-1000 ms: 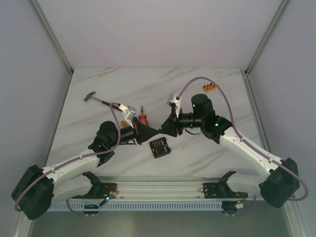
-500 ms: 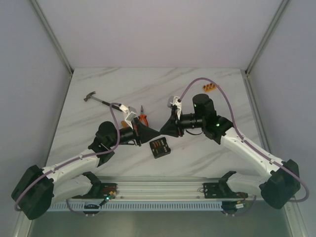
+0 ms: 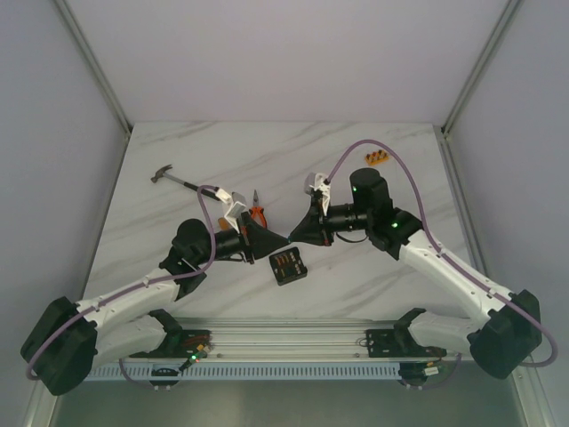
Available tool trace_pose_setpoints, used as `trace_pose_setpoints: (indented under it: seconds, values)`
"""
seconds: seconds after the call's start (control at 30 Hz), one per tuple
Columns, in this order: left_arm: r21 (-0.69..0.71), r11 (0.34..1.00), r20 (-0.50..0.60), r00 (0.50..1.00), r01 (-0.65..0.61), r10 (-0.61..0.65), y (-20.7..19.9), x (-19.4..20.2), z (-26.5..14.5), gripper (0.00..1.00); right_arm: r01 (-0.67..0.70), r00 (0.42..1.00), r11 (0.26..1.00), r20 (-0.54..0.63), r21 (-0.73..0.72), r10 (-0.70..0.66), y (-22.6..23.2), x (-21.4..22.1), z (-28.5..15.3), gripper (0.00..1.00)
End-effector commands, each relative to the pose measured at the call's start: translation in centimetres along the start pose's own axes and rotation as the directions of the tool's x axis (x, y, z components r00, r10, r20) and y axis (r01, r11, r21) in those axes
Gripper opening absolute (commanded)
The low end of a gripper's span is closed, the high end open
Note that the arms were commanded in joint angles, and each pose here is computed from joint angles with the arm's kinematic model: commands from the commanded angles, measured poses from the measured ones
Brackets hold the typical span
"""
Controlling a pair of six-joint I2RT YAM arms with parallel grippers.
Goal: Snap on the fuse box
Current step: Pick up the fuse from the center of the board.
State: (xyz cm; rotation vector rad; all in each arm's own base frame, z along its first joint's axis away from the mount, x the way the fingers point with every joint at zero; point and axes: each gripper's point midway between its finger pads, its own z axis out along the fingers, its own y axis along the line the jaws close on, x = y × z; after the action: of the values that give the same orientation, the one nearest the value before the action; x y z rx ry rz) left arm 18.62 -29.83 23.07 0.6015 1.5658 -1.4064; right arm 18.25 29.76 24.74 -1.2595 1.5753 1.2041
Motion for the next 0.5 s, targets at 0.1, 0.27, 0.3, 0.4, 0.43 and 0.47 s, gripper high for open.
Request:
trace_pose_setpoints:
  seconds: [0.1, 0.27, 0.3, 0.4, 0.43, 0.47]
  values:
    - [-0.125, 0.992, 0.035, 0.999, 0.025, -0.021, 2.5, -0.6, 0.4, 0.17, -0.056, 0.998, 0.998, -0.022, 0.038, 0.057, -0.5, 0.9, 0.1, 0.0]
    - [-0.323, 0.934, 0.034, 0.989, 0.15, -0.147, 6.5, 1.7, -0.4, 0.33, -0.169, 0.978, 0.945, -0.071, 0.281, 0.196, -3.6, 3.3, 0.2, 0.0]
    - [-0.371, 0.912, 0.037, 0.984, 0.178, -0.176, 7.4, 2.2, -0.7, 0.35, -0.18, 0.973, 0.929, -0.079, 0.322, 0.216, -4.0, 3.8, 0.1, 0.0]
    - [-0.47, 0.849, 0.06, 0.969, 0.241, -0.241, 9.2, 3.7, -1.8, 0.41, -0.199, 0.957, 0.865, -0.1, 0.46, 0.273, -5.0, 5.2, 0.0, 0.0]
    - [-0.491, 0.832, 0.067, 0.964, 0.258, -0.259, 9.5, 4.1, -2.1, 0.43, -0.199, 0.951, 0.841, -0.108, 0.504, 0.29, -5.2, 5.7, 0.0, 0.0]
    - [-0.51, 0.816, 0.073, 0.959, 0.273, -0.275, 9.8, 4.4, -2.4, 0.45, -0.198, 0.945, 0.816, -0.117, 0.543, 0.307, -5.3, 6.1, -0.1, 0.0]
